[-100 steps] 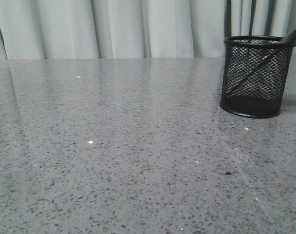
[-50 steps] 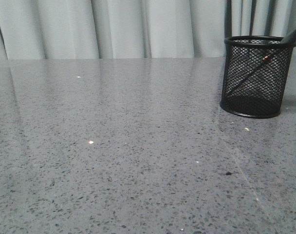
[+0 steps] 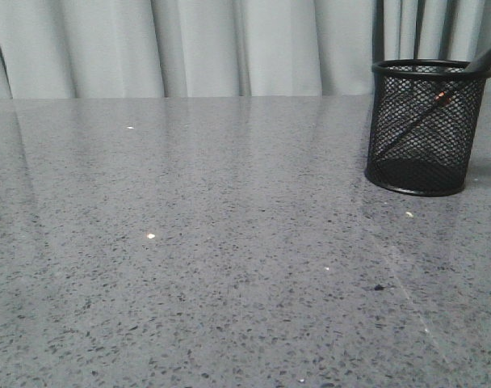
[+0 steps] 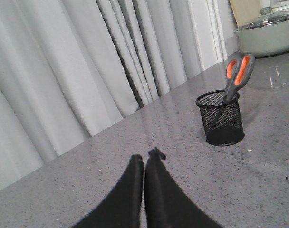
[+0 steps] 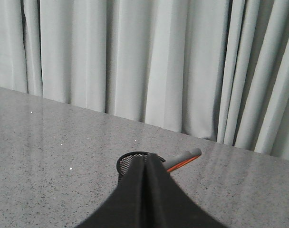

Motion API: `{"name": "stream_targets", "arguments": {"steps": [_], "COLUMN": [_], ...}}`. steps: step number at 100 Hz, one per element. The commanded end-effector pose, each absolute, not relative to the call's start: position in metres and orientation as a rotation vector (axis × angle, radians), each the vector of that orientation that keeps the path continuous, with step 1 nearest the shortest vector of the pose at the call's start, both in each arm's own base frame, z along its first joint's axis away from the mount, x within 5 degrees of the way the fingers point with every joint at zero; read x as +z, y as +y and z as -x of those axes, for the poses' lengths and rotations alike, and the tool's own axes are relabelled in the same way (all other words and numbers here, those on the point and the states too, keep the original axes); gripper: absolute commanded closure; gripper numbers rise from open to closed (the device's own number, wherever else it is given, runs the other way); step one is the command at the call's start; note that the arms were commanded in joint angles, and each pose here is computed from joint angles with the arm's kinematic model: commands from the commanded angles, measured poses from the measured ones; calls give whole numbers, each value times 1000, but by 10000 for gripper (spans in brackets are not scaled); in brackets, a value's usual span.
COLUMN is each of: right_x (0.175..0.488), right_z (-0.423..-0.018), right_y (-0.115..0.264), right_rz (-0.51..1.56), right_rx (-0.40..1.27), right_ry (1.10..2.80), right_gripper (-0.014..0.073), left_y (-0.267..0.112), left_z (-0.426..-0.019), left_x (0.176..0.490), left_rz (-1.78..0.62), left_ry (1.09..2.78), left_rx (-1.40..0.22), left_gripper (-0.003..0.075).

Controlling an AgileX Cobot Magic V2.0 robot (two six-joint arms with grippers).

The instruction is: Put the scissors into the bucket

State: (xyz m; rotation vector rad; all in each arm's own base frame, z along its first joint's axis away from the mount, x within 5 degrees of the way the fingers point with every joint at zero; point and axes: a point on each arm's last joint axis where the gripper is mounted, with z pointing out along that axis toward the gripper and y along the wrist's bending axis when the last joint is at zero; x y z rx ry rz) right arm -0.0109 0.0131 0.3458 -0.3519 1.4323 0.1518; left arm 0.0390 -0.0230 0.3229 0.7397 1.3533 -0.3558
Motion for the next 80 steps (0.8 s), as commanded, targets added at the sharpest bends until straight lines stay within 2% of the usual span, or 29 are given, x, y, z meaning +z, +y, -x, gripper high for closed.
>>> {"name": "stream_targets", "arguments": {"steps": [1, 5, 18, 42, 59, 80], "right_x": [359, 359, 359, 359, 359, 359], "right_z": [11, 11, 11, 11, 11, 11], "right_y": [11, 11, 11, 11, 11, 11], "right_rz": [321, 321, 321, 321, 321, 321], "right_rx": [133, 133, 133, 133, 133, 133], "right_ry": [1350, 1350, 1350, 1350, 1350, 1350], "right_gripper": [640, 640, 640, 640, 640, 640], "left_y": [-27, -29, -30, -25, -17, -11], "left_z": [-36, -37, -43, -59, -55, -54], "left_x": [331, 327, 309, 259, 233, 193], "left_rz": [-703, -684, -680, -344, -251, -171], "left_ry": [1318, 1349, 1395, 1432, 1436, 1636], "left_rx": [-462, -498, -352, -274, -205, -156], "left_gripper": [740, 740, 740, 740, 740, 740]}}
